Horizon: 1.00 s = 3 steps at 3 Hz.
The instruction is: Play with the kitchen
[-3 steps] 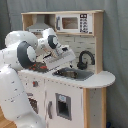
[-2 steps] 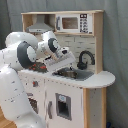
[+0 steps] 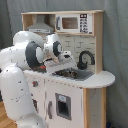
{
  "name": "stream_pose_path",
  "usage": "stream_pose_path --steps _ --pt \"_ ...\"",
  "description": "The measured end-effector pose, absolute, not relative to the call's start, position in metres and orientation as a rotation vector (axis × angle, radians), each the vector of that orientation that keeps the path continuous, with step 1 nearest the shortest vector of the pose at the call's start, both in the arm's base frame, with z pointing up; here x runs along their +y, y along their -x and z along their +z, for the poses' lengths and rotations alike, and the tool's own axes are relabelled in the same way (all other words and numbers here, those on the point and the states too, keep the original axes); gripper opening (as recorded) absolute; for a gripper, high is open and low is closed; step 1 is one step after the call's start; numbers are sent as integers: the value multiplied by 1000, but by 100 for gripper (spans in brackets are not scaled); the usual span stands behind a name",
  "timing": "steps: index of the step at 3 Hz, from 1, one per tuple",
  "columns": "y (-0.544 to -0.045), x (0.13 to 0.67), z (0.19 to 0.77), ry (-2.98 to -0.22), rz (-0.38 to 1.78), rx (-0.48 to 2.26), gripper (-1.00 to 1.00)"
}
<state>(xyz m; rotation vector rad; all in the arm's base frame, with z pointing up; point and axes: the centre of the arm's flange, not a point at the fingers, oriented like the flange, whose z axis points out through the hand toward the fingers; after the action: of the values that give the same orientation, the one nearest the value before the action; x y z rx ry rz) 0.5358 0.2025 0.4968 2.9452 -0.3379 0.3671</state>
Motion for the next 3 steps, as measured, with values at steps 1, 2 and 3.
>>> stream_pose_path --steps 1,2,3 --pt "-539 188 490 -3034 300 -300 100" --pt "-541 186 489 -3093 265 -185 100" --pt "-540 187 489 -3094 262 -178 -100"
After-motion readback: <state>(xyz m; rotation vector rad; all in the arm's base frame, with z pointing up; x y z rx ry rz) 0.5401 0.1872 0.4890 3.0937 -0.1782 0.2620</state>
